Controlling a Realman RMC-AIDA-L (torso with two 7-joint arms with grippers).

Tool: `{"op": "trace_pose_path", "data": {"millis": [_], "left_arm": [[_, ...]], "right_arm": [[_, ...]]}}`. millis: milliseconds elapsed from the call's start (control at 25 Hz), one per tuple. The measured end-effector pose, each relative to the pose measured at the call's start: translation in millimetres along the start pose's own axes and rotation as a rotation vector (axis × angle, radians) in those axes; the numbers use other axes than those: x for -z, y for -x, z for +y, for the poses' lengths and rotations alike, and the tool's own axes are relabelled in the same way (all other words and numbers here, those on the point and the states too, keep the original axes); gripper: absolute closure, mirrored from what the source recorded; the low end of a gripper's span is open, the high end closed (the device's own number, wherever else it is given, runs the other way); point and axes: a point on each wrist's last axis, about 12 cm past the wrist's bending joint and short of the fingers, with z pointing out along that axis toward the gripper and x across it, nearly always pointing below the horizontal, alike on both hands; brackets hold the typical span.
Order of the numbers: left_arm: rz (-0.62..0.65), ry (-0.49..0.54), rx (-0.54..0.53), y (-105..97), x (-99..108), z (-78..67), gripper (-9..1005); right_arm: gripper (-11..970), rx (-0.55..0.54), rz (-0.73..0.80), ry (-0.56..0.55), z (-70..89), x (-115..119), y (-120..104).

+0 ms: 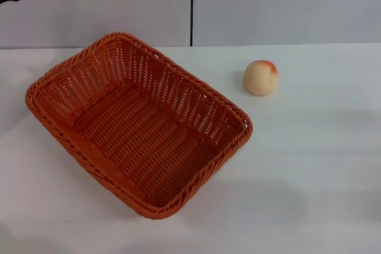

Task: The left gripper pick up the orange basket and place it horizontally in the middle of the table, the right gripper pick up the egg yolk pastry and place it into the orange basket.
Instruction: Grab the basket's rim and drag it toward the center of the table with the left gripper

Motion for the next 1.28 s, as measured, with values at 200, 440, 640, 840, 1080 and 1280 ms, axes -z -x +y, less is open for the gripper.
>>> {"op": "trace_pose_path", "data": {"millis": [200,440,640,840,1080,1280], "left_arm": [[0.223,-0.111,-0.002,22.5,-27.5,8.3,313],[0.485,-0.206,-0.122,38.9,-51.1,2.0,315],[0.591,-0.179,-0.141,33.7,-48.9,6.1,318],[0.689,-0.175,-0.146,22.0,-41.3,7.6,320],[0.758,-0.201,-0.174,4.7,-56.0,-3.7,322],[0.804,-0.171,-0.208,-11.7,-71.8,-9.2,324]], "right_arm": [[369,0.001,0.009,-0.012,-1.7,1.1,-0.8],[369,0.003,0.016,-0.025,-3.6,3.0,-1.2],[370,-0.001,0.024,-0.031,-3.4,4.9,-2.5],[371,-0.004,0.046,-0.047,-4.6,5.9,-5.4],[372,-0.008,0.039,-0.035,-1.9,-0.3,-6.0],[372,-0.012,0.043,-0.021,1.0,-4.2,-7.4]]}}
